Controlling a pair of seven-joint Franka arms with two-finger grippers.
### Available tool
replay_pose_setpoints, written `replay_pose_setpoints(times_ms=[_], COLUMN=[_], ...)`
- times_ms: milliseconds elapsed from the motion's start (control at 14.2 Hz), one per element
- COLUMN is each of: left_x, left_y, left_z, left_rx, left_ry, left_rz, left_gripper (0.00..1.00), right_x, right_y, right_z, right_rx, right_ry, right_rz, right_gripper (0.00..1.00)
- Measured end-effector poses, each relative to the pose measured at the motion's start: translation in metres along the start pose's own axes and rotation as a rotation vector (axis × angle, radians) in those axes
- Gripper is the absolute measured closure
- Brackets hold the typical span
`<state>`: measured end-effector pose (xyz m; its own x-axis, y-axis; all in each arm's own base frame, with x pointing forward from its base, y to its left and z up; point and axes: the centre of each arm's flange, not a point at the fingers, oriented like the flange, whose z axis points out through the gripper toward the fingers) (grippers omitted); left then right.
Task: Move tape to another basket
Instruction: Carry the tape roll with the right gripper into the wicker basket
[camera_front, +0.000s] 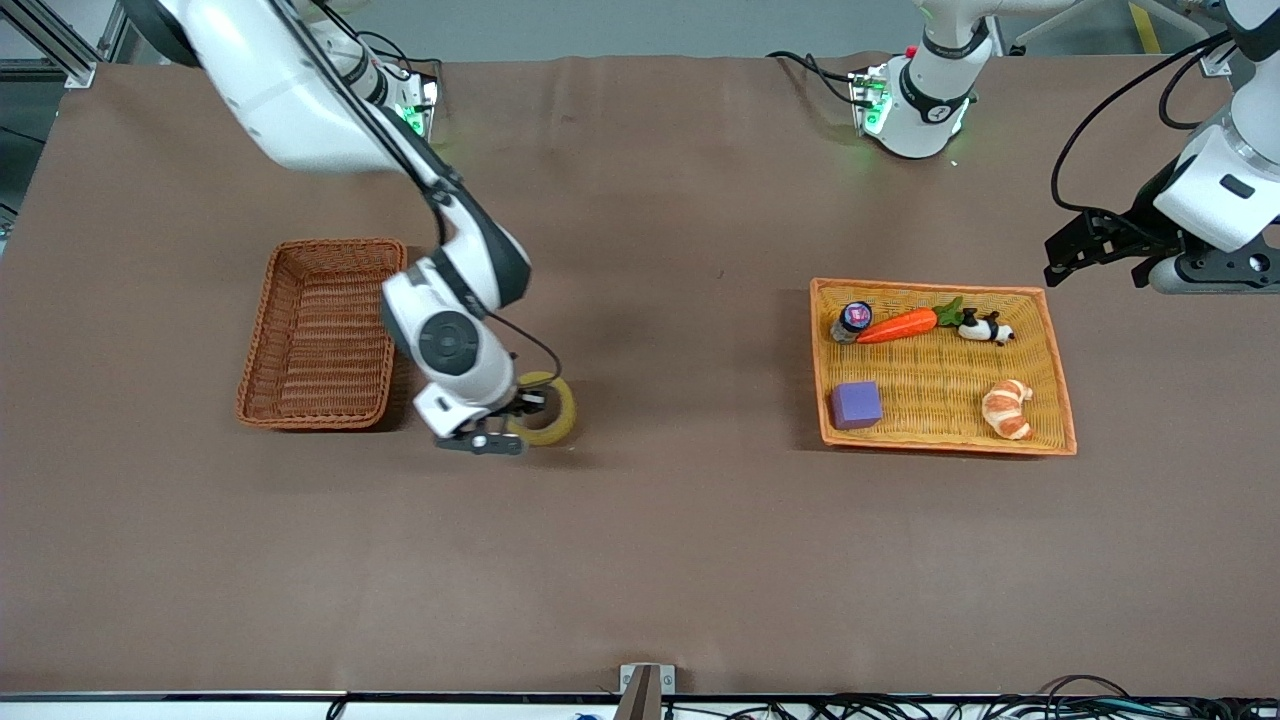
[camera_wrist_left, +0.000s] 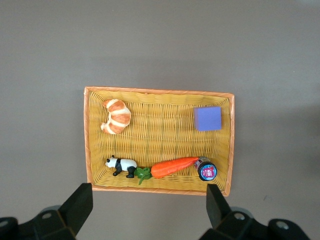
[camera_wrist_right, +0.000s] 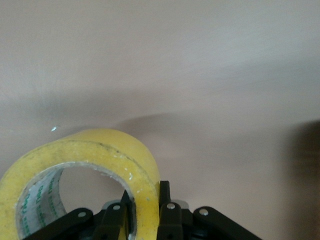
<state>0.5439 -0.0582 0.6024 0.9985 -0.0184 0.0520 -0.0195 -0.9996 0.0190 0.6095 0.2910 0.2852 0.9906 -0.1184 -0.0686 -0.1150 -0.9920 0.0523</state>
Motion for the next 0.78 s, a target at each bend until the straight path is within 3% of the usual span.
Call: replay_pose_setpoints(times_ms=[141,283,495,777], left_x=[0.0,0.001,0.001,0.003], left_y=[-0.003,-0.007,-0.012,-0.017], left_z=[0.0,0.0,0.001,0.005], left_rx=[0.0,0.0,0.001,0.001], left_ry=[-0.001,-0.001,-0.002,-0.009], left_rz=[-0.005,-0.013,-0.021,-0.03], left_gripper=[0.0,0.0,0.0,0.0], right_x=[-0.001,-0.004,-0.002,-0.029], right_y=[0.046,0.097,0.183,0.296], right_z=[-0.075,-0.115,-0.103,-0.052], right_rx=[-0.044,-0.083,-0.116,-0.104], right_ry=[-0.009,-0.028,-0.049,-0.021], right_rz=[-0.033,-0.094,-0.178,-0.264], right_gripper=[0.79,0.79,0.79,0.79])
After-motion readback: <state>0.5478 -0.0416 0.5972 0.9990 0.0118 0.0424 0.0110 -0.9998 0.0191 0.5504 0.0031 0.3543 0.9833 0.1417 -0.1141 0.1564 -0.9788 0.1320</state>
